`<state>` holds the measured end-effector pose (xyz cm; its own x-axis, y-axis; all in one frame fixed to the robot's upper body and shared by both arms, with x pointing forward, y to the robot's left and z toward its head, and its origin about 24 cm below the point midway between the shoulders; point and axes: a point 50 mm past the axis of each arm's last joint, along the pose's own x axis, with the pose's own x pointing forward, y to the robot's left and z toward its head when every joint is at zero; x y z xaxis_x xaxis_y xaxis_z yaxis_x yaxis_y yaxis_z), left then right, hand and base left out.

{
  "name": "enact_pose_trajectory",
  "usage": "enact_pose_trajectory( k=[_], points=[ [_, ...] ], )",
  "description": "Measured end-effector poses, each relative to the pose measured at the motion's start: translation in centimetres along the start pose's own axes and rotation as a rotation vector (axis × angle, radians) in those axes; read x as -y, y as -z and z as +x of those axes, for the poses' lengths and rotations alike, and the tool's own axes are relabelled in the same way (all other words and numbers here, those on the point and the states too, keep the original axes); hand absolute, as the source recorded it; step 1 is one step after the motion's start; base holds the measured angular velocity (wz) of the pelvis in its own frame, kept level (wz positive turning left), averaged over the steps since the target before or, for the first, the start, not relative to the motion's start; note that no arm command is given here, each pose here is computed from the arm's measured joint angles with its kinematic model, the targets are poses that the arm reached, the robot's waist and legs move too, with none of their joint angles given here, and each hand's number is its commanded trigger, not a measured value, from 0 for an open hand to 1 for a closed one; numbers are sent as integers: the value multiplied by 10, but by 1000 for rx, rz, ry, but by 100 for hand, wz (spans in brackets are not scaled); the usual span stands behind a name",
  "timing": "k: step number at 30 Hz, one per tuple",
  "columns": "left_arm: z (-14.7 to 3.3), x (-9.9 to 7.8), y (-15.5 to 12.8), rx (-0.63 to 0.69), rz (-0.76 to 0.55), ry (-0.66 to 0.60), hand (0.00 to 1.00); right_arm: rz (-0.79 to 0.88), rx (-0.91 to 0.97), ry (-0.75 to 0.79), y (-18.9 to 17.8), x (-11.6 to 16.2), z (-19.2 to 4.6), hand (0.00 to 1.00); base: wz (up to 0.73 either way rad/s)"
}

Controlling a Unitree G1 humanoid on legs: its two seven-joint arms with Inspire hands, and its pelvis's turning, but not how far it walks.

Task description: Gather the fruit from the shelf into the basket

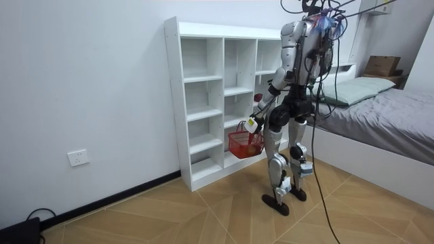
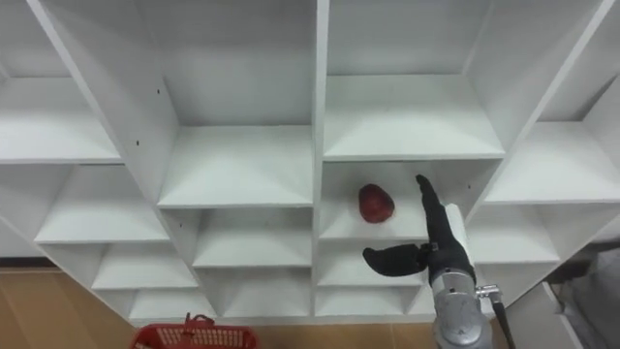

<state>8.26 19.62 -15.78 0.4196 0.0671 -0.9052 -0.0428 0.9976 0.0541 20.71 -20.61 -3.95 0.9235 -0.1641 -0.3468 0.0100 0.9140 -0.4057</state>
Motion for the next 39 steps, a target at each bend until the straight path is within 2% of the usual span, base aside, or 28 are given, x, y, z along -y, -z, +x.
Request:
enact_pose_trajectory(
  k=[4,12,18,24,39],
  points=[
    [0,-2,-3,8,3,-8,100,37,-1,17,-1,-1,2,0,-7],
    [13,0,-51,101,44,-31,100,37,-9,130,-20,-1,46,0,3],
    [15,2,-57,104,78,-21,100,100,19,194,-39,2,64,0,3],
    [16,5,-56,102,101,-17,100,107,-29,199,-30,2,65,0,7],
    [16,4,-64,122,124,-24,100,164,-22,296,-44,18,75,0,5]
  ],
)
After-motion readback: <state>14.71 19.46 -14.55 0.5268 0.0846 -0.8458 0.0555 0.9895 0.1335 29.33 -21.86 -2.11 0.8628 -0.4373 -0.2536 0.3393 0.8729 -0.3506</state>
